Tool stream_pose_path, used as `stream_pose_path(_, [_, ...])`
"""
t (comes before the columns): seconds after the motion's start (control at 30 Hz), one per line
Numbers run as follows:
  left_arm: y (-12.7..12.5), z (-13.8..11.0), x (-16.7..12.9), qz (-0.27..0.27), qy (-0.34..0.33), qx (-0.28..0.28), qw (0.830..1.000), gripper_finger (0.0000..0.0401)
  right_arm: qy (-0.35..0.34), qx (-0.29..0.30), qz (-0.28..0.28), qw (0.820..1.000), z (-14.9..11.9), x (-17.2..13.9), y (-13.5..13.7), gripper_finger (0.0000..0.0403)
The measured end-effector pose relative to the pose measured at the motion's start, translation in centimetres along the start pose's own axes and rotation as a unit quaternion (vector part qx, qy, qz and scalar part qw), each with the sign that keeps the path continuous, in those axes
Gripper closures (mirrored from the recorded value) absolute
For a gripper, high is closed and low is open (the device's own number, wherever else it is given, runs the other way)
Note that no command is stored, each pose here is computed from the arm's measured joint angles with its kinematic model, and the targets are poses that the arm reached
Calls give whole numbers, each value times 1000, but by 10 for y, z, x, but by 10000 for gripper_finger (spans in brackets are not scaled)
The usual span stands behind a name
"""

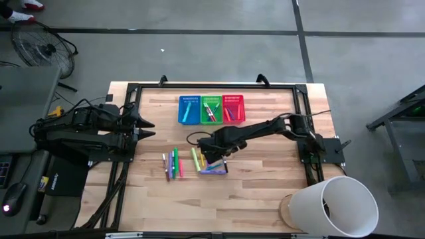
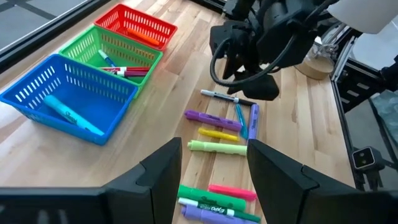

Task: Pick & Place Markers
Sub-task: Put the black marker pen into the green bin

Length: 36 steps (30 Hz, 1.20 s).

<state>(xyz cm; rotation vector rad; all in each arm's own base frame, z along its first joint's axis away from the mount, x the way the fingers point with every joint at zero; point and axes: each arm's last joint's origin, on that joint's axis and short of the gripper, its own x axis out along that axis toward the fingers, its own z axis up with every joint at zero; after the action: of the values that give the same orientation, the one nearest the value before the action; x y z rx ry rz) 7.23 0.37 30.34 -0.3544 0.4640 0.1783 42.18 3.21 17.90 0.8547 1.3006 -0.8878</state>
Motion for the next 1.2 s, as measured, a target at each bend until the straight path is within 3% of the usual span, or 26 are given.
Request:
stream_pose_path(1.0, [1,-2,0,1,11,0,1000,220,60,16,-8,998,-7,54,15,215])
stream_pose_path(1.2, [1,-3,0,3,18,1,1000,220,53,27,-13,998,-10,55,16,250])
